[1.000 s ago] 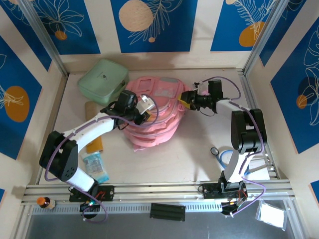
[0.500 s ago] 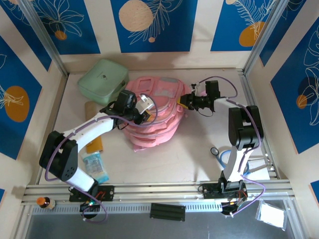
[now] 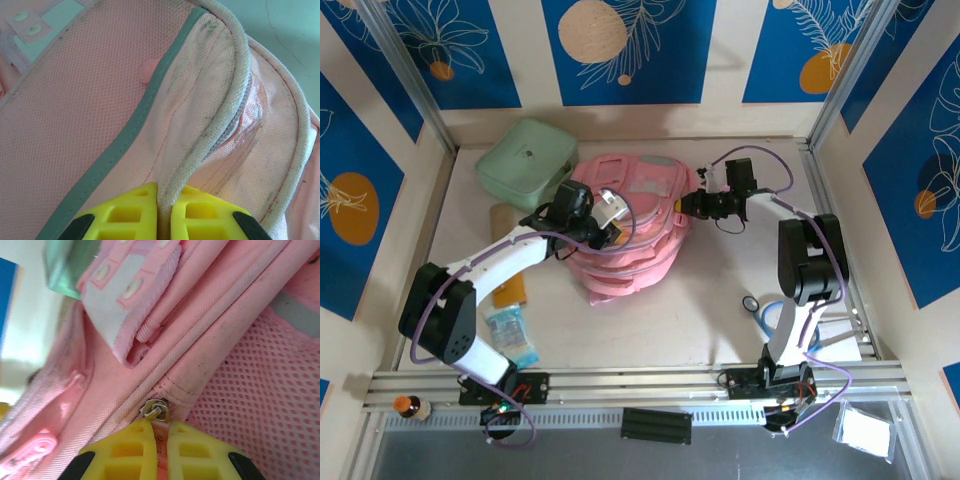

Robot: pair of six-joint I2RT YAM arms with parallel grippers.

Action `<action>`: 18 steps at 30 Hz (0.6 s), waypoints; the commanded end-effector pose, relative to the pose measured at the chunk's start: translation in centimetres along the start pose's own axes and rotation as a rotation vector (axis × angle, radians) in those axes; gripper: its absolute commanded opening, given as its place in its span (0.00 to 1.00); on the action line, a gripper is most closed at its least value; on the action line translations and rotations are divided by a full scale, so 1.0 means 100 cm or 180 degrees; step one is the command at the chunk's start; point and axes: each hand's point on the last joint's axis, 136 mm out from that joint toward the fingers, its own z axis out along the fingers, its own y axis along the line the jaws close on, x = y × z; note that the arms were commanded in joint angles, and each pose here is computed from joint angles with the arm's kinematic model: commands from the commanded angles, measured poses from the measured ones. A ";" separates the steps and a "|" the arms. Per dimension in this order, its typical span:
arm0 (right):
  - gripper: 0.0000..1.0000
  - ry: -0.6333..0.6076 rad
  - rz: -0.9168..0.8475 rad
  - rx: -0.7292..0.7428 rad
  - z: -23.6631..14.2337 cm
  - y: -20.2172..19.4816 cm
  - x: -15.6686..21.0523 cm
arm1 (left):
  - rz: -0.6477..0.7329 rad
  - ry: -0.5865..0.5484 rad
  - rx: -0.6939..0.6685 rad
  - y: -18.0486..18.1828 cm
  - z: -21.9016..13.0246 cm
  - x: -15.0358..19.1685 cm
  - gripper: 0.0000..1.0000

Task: Pack books, pencil case, and school supplies into a backpack

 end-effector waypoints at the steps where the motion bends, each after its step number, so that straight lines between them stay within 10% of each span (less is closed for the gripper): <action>1: 0.06 -0.0136 -0.0553 0.0705 -0.019 -0.009 -0.020 | -0.0013 -0.0271 0.0059 0.000 -0.018 -0.021 0.11; 10: 0.02 -0.0195 -0.1218 0.1420 -0.032 -0.012 -0.032 | -0.0037 -0.0206 0.0123 -0.003 -0.015 -0.016 0.11; 18: 0.00 -0.0058 -0.1181 0.0884 -0.027 0.032 -0.009 | -0.0097 -0.0173 -0.0108 0.012 -0.011 -0.017 0.11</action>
